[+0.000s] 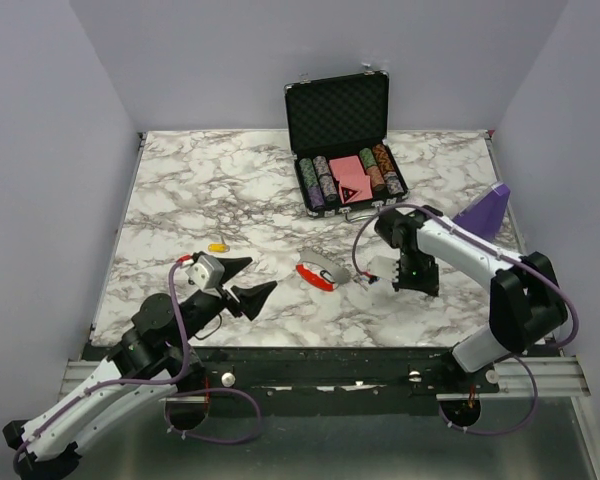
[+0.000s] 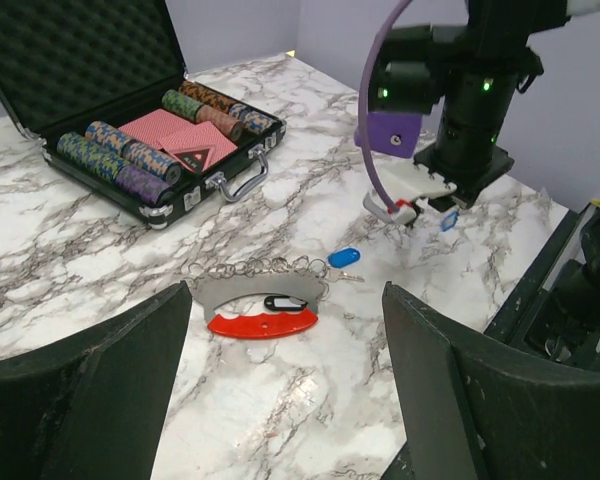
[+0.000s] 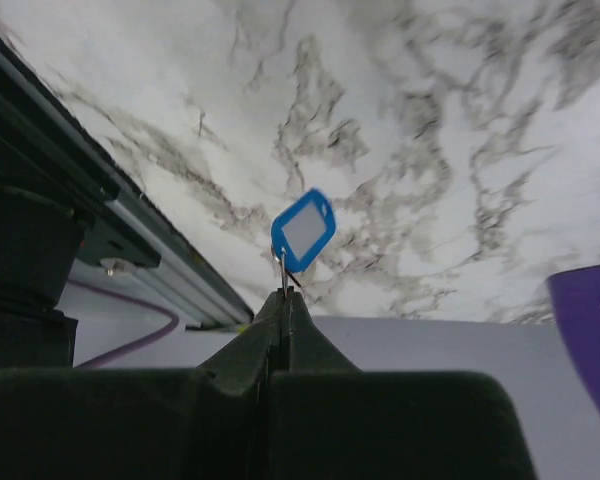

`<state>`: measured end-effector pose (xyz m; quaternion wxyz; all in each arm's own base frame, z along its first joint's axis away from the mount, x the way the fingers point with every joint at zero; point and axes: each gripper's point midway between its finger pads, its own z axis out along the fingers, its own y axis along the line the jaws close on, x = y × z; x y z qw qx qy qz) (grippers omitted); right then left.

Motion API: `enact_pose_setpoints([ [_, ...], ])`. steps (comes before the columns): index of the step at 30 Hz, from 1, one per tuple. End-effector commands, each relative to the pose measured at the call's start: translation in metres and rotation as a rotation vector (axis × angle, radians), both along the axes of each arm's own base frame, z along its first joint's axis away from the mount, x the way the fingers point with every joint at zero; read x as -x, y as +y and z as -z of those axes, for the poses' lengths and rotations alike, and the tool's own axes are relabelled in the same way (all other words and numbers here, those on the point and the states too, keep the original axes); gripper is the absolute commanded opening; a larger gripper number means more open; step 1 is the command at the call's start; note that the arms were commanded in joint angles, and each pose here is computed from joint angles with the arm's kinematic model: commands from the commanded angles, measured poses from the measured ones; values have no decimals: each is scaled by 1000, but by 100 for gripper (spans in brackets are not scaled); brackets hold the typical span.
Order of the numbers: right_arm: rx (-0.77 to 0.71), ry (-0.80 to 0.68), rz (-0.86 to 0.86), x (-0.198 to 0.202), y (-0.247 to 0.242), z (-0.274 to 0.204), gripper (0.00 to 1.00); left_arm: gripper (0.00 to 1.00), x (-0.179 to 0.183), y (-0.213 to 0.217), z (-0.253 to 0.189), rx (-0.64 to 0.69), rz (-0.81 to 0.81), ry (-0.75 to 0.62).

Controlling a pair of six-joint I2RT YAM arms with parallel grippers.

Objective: Put the keys on the keyring

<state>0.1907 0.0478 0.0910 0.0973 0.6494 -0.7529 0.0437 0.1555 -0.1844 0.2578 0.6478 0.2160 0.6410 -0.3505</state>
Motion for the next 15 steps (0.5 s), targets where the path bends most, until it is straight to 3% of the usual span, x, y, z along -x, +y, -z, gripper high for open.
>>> enact_pose_setpoints([
  [1,287,140,-42,25,-49,-1,2,86,3,6,-9,16,-7,-38],
  [7,353,200,-27,12,-44,15,2,86,4,7,-9,30,-5,-43],
  [15,307,177,20,-8,-24,36,3,86,5,8,-12,43,-4,-53],
])
